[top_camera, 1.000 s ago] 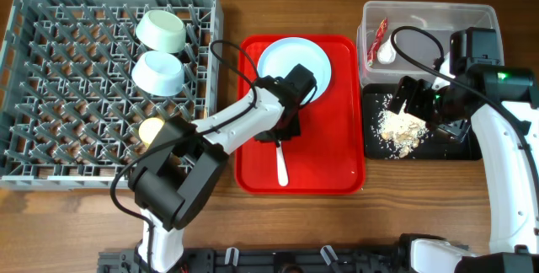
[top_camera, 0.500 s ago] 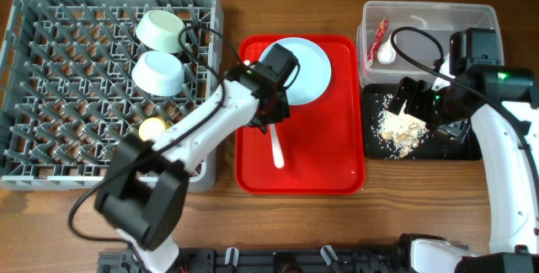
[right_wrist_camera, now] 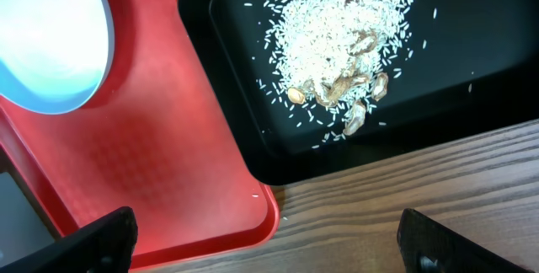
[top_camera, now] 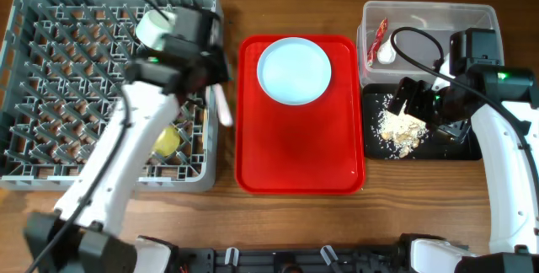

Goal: Sort waste into correct bins and load items into the dishwasher rack
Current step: 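Carry the white fork into the rack and release it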

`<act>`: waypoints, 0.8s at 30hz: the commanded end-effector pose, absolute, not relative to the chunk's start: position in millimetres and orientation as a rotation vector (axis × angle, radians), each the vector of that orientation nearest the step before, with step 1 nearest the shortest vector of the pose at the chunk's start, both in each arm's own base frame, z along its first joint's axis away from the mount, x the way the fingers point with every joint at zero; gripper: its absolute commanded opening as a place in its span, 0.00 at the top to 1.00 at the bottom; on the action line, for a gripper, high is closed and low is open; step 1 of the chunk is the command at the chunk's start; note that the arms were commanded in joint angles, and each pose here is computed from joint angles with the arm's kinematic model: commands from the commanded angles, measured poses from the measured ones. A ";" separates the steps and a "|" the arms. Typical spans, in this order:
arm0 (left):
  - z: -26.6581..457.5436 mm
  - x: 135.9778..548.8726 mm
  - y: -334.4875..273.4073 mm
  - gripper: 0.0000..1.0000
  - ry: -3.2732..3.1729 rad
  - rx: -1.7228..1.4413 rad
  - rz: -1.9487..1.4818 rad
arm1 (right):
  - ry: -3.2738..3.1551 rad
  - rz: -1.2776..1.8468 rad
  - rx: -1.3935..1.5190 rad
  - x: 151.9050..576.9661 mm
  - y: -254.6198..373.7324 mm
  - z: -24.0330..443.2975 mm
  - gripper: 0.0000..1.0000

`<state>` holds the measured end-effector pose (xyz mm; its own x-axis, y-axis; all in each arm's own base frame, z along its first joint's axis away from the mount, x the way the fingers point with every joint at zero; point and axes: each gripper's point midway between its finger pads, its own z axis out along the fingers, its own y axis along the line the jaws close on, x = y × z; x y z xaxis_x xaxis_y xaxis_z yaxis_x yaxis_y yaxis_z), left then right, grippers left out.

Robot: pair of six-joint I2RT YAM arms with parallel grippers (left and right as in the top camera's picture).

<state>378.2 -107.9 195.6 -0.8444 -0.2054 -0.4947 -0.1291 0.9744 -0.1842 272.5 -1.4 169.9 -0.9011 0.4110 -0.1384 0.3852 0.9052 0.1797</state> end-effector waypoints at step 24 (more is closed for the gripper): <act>130.7 405.6 -54.9 0.50 2.745 -0.101 0.015 | 2.864 0.204 0.600 274.4 -4.1 179.0 0.00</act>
